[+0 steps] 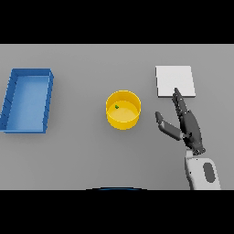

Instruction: Pick up the red beaker and tilt it to pour out 1 green nut into yellow bowl. Pick up the yellow bowl and place it on the metallic measuring scale.

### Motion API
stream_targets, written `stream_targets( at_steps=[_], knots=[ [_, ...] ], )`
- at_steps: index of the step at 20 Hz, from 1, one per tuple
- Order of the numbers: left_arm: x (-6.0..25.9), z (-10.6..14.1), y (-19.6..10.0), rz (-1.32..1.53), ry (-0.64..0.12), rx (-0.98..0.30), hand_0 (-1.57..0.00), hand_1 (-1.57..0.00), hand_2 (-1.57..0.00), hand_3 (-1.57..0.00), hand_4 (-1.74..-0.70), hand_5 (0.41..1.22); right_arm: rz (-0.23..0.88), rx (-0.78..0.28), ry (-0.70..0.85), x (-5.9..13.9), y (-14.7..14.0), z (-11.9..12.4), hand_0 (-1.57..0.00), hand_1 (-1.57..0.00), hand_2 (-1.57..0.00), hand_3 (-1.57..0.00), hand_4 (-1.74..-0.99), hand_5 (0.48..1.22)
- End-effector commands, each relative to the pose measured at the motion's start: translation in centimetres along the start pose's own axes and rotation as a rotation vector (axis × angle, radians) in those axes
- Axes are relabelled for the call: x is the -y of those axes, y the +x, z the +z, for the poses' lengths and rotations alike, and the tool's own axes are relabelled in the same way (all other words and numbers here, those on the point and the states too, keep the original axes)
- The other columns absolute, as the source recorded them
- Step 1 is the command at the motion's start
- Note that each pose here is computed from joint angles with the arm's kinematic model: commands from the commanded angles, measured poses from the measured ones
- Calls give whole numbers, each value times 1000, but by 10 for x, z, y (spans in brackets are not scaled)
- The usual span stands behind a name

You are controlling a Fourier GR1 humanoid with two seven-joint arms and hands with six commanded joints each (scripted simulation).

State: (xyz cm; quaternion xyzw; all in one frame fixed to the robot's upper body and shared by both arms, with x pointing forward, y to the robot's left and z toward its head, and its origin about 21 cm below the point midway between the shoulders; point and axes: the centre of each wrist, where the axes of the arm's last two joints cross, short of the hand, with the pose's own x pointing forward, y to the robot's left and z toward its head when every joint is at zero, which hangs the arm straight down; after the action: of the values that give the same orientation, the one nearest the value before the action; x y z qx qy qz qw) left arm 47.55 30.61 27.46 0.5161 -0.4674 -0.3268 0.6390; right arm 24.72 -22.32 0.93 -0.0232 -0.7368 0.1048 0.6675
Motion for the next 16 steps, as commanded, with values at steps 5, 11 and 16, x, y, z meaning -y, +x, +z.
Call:
stream_targets(
  at_steps=[5,11,16],
  knots=[
    [62,0,-52,196,-90,-175,-1571,-1570,-1570,-1418,-1739,1221,37,13,7,5,-1,1,1,1,1,1,-1307,677],
    [100,21,-93,299,-105,-280,-1571,-1571,-1571,-1478,-1740,1221,51,15,26,3,-6,2,1,1,1,1,-1307,714],
    [115,46,-104,337,-90,-286,-1571,-1571,-1571,-1340,-1738,1221,69,13,16,0,-7,7,1,1,1,1,-1327,724]
  ],
)
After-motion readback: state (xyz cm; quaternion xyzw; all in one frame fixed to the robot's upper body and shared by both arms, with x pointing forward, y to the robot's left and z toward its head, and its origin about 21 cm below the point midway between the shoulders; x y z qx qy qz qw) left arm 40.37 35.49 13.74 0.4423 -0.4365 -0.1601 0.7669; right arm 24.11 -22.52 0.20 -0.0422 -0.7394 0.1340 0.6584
